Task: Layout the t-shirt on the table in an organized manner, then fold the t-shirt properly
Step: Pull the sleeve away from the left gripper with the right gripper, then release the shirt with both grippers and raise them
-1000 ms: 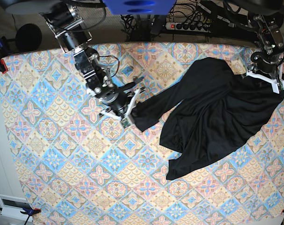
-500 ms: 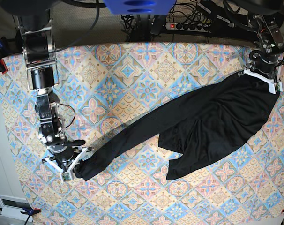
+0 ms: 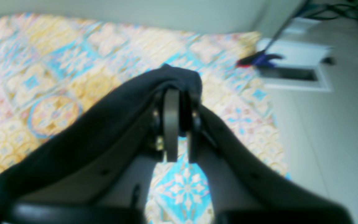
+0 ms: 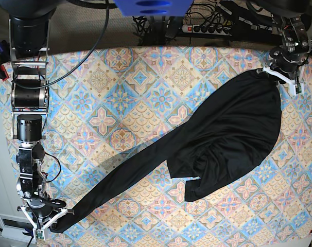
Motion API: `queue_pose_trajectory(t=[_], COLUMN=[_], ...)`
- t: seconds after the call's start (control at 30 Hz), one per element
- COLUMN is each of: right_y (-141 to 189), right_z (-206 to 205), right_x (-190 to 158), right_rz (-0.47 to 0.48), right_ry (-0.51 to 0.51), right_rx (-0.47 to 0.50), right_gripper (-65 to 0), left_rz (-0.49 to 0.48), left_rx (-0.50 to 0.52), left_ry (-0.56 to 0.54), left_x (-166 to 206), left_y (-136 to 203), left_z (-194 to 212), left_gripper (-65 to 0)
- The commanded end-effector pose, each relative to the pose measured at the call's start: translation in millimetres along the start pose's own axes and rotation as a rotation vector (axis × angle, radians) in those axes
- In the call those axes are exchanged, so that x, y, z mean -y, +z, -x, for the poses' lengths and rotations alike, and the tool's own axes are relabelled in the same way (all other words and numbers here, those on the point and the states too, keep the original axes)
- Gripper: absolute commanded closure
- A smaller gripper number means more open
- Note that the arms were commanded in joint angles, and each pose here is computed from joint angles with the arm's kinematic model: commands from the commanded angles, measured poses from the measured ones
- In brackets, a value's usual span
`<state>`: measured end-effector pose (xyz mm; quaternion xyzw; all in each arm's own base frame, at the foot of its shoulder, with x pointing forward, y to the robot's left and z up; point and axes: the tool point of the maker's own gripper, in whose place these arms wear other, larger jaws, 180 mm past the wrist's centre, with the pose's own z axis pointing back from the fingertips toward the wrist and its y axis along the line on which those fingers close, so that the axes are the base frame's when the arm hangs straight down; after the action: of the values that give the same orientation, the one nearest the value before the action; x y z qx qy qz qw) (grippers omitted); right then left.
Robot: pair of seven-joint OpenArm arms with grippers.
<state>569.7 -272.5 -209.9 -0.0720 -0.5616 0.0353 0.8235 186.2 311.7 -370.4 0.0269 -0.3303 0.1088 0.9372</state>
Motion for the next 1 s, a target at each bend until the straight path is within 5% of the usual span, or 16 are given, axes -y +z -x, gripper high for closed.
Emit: queue_pose_trajectory(t=[0.0,0.2,0.4,0.73,0.97], right_y=[4,31,60,128,176], right_z=[-27,9,53,130,161], right_x=[1,-38,-70,-125,-141], right_rz=[0.0,-0.073,-0.14,-0.274,-0.325], right_ry=[0.007,0.083,0.121,0.159,0.147], right_rx=[0.055,-0.018,-0.056,-0.099,-0.123], right_gripper=[-8.3,-19.9,-19.3,-19.3,-19.3], left_rz=[0.005,0.045,0.082,0.076,0.059], left_rx=[0.031,0.011,0.005,-0.044,-0.11], left_ry=[-0.043,-0.084,-0.116,-0.475,-0.552], left_x=[3,18,38,96,100], left_y=[2,-4,-15,-42,-63], left_z=[-12,-9,-13,4,20], left_gripper=[-19.3,-19.4,-19.5,-19.2,-19.1])
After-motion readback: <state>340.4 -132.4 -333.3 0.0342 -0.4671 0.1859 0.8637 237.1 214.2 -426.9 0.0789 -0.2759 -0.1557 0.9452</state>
